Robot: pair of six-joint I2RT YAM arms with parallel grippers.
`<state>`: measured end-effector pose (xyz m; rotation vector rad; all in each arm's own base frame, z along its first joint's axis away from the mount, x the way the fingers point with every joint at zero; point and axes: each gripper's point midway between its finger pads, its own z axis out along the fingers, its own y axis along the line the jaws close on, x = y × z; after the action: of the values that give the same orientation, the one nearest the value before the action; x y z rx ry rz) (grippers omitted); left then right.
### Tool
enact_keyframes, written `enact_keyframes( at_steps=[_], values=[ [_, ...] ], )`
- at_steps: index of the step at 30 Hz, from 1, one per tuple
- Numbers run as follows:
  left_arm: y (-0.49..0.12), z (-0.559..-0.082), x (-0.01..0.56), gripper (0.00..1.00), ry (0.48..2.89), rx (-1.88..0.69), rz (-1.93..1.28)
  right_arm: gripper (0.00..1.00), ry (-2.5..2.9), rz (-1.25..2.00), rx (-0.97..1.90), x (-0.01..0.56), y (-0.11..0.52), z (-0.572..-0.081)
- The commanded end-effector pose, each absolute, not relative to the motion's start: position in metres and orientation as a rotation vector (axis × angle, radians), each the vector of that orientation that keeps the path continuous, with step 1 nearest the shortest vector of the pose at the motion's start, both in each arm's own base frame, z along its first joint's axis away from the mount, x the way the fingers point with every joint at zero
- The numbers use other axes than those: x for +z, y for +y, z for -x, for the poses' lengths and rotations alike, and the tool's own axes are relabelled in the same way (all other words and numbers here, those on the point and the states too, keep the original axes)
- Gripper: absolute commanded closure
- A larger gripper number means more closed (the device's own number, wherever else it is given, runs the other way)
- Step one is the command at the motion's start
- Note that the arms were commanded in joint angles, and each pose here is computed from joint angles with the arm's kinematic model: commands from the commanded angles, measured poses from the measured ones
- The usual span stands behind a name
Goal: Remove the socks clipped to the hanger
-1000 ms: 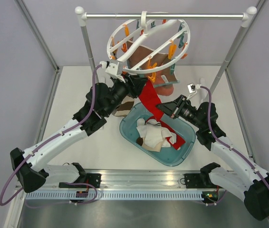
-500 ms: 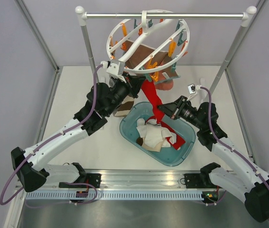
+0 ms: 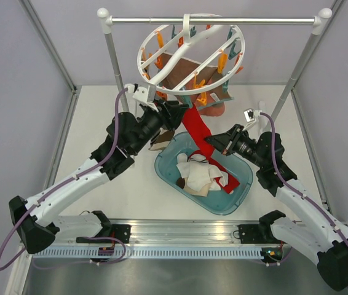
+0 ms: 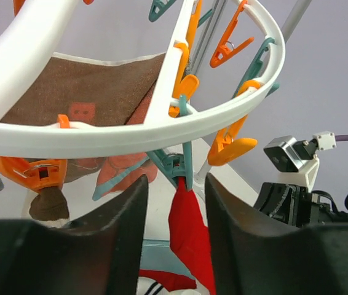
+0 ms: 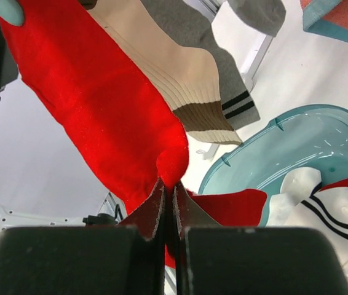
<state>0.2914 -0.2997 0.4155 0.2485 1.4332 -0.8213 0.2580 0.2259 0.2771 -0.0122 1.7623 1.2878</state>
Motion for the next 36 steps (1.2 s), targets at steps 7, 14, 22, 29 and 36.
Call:
enact_keyframes(
  at_steps=[7,14,22,29,36],
  values=[
    [-0.295,-0.281,0.430,0.41,1.371,-0.936,-0.261,0.99,1.693,0.050,1.285,0.308,0.224,-0.255],
    [-0.303,-0.294,0.431,0.39,1.360,-1.030,-0.276,0.99,1.696,0.050,1.289,0.308,0.224,-0.255],
    [-0.315,-0.303,0.434,0.38,1.335,-1.101,-0.237,0.99,1.696,0.051,1.290,0.309,0.224,-0.254],
    [-0.314,-0.309,0.444,0.38,1.285,-1.138,-0.162,0.99,1.702,0.052,1.287,0.307,0.224,-0.255],
    [-0.313,-0.311,0.447,0.42,1.272,-1.144,-0.141,0.99,1.703,0.055,1.286,0.306,0.224,-0.254]
  ],
)
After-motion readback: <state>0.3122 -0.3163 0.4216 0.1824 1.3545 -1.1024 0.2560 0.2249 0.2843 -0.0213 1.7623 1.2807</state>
